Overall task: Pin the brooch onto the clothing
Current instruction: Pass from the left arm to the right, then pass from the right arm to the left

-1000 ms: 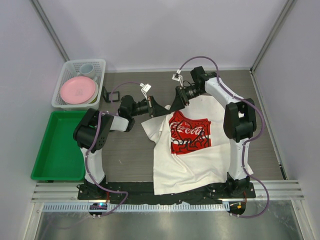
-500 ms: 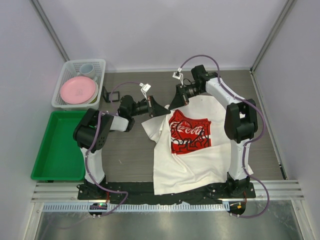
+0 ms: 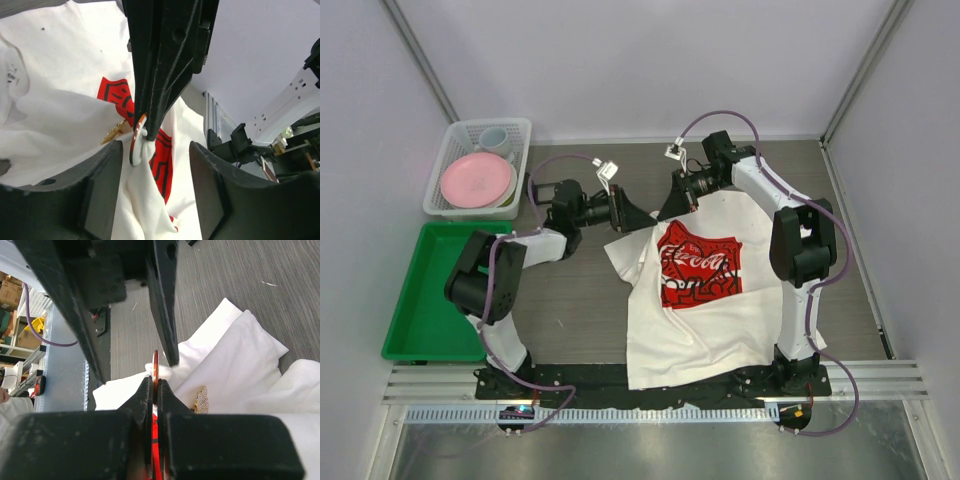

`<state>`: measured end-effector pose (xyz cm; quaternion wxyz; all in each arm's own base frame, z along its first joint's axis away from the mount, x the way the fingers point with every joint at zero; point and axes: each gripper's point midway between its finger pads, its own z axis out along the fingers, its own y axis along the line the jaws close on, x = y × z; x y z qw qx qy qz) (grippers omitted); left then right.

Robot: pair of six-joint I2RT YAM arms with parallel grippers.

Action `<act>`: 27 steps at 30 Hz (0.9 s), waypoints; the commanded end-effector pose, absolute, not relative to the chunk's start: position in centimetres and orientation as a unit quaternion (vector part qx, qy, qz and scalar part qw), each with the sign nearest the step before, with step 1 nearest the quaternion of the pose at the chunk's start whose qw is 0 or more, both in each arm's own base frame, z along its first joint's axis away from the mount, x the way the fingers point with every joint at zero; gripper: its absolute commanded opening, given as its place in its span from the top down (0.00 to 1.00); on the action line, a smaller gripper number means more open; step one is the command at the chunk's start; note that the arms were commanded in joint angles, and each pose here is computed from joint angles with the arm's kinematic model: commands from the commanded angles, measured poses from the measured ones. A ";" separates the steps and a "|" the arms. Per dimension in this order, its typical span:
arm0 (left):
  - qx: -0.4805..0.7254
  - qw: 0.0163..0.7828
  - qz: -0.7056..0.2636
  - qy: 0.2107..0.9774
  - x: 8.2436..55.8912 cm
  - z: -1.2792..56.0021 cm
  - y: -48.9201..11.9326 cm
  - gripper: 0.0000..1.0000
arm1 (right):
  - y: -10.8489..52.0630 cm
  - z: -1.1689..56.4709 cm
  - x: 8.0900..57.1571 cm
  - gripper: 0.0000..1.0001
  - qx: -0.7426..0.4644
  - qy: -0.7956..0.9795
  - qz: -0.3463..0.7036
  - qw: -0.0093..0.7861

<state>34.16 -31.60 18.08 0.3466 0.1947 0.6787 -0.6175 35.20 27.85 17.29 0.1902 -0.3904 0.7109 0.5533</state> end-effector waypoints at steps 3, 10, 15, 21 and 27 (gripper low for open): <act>0.230 0.394 -0.493 0.741 35.9 18.3 -26.3 0.28 | 27.9 21.4 34.4 0.99 -0.430 0.676 0.547 0.241; 0.293 0.488 -0.318 0.759 38.8 22.7 -20.9 0.18 | 28.1 22.4 33.7 0.99 -0.456 0.656 0.542 0.261; 0.327 0.408 -0.468 0.713 35.0 24.2 -23.3 0.34 | 28.6 23.2 33.4 0.99 -0.468 0.640 0.546 0.269; 0.293 0.416 -0.560 0.654 33.8 24.7 -25.7 0.57 | 29.0 24.1 32.7 0.99 -0.475 0.631 0.550 0.270; 0.293 0.401 -0.567 0.657 33.6 23.0 -27.2 0.54 | 29.2 24.4 32.0 0.99 -0.480 0.625 0.554 0.269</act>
